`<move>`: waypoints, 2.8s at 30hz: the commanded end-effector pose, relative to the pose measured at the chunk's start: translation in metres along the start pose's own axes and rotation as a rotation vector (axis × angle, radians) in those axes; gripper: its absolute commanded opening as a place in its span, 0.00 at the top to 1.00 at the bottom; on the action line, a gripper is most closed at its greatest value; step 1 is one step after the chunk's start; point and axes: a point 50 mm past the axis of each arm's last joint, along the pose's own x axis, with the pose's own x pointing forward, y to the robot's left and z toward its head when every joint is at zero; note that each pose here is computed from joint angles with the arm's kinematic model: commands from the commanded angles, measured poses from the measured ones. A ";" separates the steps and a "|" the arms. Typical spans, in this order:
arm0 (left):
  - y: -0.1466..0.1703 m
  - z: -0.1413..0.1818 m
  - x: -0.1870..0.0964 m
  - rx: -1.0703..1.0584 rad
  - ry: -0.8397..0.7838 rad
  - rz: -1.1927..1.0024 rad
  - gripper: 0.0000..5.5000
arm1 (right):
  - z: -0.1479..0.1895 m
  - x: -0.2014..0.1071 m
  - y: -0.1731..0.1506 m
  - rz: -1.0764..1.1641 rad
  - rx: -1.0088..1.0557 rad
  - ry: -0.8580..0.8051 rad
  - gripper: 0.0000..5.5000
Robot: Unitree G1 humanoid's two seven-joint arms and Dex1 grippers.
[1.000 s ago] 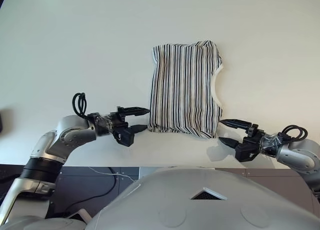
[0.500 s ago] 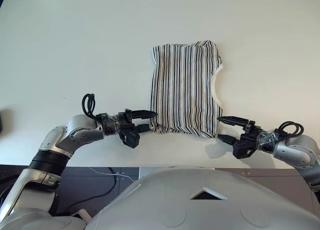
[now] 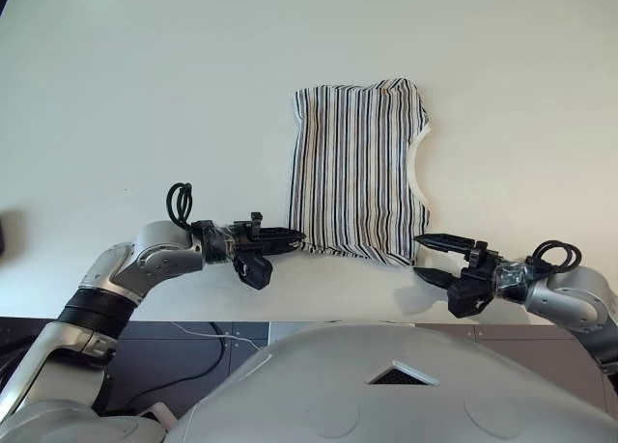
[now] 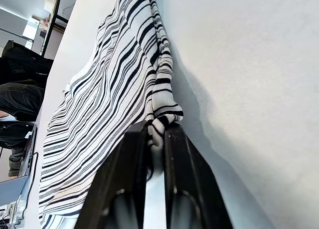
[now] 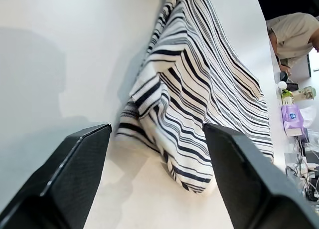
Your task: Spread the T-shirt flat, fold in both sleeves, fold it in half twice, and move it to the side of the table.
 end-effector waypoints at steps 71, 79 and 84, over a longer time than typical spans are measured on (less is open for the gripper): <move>0.099 0.013 -0.034 -0.834 -0.200 0.215 0.97 | -0.031 -0.021 -0.129 -0.150 0.646 -0.043 0.98; 0.101 -0.026 -0.015 -0.900 -0.087 0.324 0.97 | -0.082 0.021 -0.175 -0.130 0.611 0.007 0.98; 0.095 -0.038 -0.012 -0.928 -0.040 0.340 0.97 | -0.099 0.046 -0.179 -0.082 0.605 0.034 0.98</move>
